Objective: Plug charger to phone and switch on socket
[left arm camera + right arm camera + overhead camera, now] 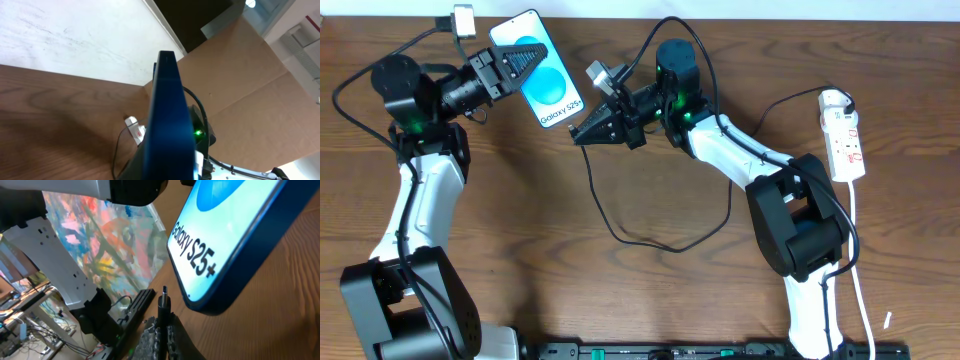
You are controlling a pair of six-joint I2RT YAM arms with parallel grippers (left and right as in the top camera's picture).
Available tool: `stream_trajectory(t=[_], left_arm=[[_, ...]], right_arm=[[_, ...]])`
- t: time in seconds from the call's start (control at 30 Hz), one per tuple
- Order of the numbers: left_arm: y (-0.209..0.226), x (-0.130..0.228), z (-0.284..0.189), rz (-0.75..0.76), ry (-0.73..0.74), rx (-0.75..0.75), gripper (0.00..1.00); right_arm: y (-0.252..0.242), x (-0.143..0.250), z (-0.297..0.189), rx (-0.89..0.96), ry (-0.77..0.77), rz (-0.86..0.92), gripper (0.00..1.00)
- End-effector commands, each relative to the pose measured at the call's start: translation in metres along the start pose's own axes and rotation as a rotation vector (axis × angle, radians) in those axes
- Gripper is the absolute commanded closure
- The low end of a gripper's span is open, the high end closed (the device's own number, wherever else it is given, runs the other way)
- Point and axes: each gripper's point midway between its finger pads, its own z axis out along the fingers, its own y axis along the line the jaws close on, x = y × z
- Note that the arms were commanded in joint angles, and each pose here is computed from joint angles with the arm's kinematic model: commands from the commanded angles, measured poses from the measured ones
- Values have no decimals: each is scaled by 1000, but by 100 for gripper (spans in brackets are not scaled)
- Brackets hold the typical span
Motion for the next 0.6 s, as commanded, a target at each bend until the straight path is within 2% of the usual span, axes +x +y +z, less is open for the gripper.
stream_trajectory(t=[0.0,0.57], left_arm=[[-14,-4,-1,59,-2,15,93],[-18,3,0,60,38,38,93]], right_arm=[[3,1,5,-21,9,8,99],[3,1,5,-22,9,7,99]])
